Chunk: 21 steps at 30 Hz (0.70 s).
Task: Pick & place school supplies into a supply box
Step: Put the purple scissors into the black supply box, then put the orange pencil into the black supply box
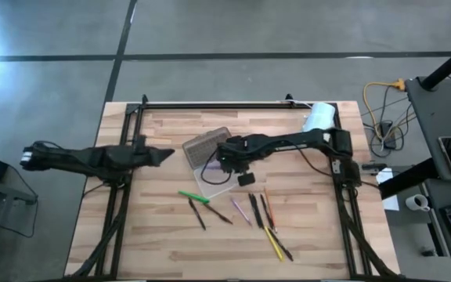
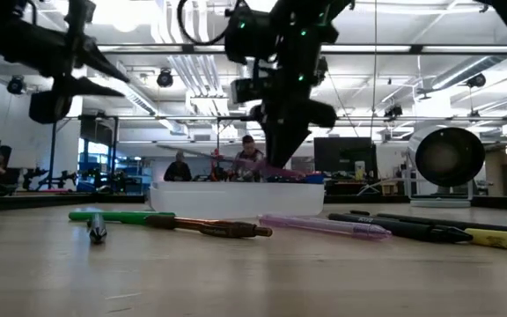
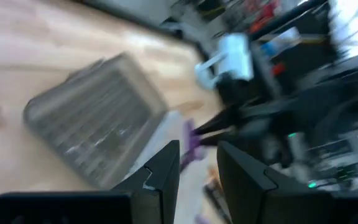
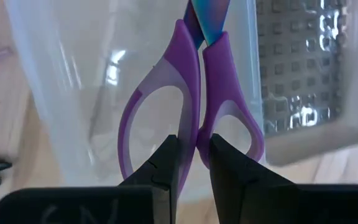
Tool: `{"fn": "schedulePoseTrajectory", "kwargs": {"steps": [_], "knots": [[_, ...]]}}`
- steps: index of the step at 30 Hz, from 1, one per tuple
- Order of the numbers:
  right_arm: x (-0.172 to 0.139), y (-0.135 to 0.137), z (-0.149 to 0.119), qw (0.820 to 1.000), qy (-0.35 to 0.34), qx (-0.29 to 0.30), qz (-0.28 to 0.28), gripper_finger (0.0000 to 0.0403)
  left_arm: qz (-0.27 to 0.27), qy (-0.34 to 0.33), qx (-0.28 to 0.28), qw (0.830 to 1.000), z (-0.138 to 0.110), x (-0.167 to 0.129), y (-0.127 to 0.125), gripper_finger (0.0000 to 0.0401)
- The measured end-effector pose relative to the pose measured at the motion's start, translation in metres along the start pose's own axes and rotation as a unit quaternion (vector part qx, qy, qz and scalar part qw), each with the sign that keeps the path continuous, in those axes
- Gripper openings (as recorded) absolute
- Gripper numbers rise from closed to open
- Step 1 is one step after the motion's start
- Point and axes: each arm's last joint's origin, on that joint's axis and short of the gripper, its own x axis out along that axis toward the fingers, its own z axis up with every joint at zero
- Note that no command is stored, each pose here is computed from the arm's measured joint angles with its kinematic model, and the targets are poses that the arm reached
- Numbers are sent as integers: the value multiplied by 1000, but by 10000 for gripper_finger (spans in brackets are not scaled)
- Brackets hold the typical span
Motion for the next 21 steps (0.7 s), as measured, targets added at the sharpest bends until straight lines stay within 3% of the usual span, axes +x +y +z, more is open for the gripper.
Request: {"fn": "schedulePoseTrajectory", "kwargs": {"steps": [8, 21], "knots": [[27, 6, 0, 998, 44, -16, 44, 53, 11, -13, 7, 1000, 2, -6, 5, 92], [16, 2, 5, 999, 23, 13, 33, 128, 14, -10, 6, 1000, 2, -5, 5, 92]]}}
